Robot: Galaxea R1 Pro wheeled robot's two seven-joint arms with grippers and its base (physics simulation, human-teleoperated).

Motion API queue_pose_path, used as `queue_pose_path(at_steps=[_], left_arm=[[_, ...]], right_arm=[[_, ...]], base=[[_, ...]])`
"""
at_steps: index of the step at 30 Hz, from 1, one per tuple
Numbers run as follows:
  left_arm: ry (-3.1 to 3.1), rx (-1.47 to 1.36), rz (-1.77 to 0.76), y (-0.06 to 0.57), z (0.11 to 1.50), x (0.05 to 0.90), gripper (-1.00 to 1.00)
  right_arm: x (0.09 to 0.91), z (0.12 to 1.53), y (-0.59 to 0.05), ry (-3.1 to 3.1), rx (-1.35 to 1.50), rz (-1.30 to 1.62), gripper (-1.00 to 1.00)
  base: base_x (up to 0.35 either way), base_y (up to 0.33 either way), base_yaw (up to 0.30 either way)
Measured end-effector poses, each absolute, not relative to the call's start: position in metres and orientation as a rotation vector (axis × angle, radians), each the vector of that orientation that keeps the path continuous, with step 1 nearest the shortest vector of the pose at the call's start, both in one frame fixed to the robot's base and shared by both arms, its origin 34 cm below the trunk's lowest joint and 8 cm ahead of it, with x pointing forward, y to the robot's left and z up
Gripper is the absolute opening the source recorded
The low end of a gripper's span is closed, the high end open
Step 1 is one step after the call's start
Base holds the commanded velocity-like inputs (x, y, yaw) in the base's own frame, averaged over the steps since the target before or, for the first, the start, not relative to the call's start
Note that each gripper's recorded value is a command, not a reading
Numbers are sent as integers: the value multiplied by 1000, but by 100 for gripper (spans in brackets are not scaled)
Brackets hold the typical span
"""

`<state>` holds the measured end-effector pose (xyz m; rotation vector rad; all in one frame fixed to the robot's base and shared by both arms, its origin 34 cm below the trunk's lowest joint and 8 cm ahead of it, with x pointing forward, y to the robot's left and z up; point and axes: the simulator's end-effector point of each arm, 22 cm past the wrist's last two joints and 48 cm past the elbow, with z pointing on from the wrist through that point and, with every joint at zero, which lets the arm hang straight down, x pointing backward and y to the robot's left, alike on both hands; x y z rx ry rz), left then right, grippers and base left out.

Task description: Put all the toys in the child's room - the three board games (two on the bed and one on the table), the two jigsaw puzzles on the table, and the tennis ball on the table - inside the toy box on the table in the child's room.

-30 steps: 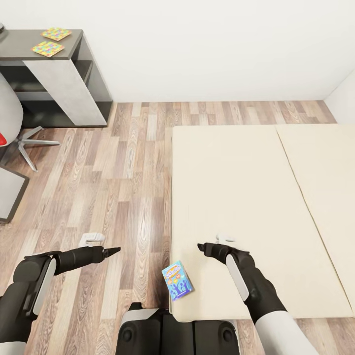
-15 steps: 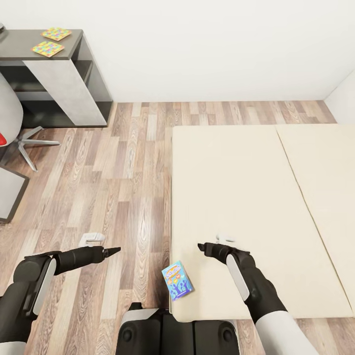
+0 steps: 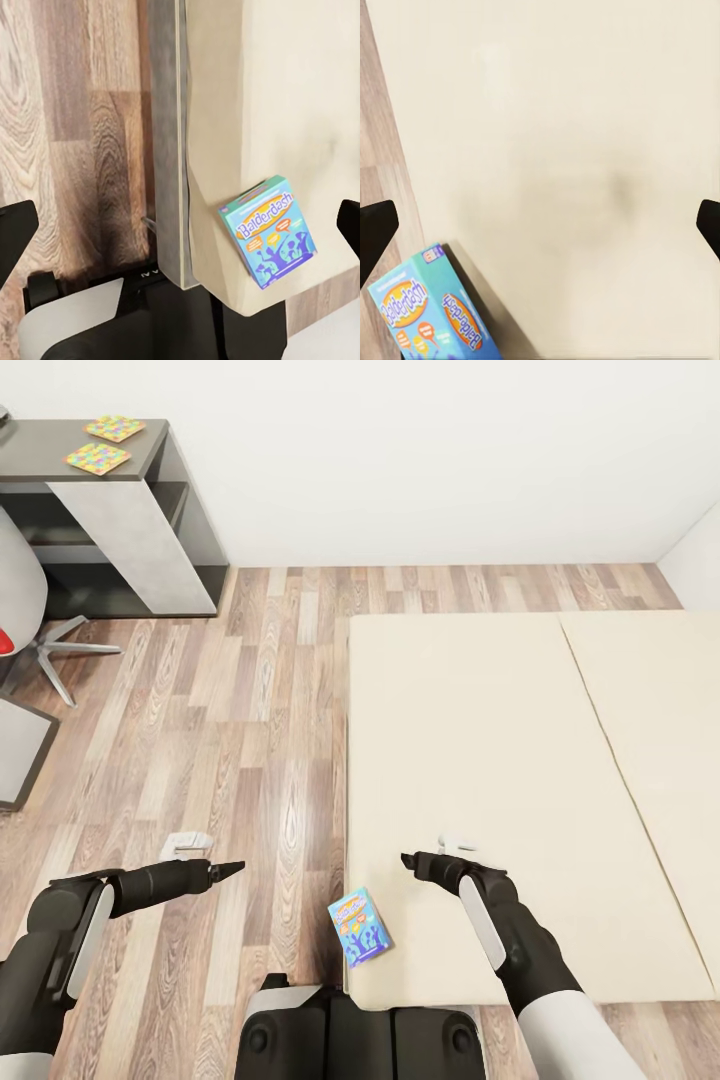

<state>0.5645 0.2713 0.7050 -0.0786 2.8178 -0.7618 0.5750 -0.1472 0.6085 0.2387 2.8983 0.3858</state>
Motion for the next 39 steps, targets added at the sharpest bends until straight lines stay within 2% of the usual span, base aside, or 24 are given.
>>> queue_pose_path(at_steps=[39], left_arm=[[2814,-81,-769,271,706,565,100]], right_arm=[[574,608,-148,2900,238,384,100]], base=[[-27,0,0]])
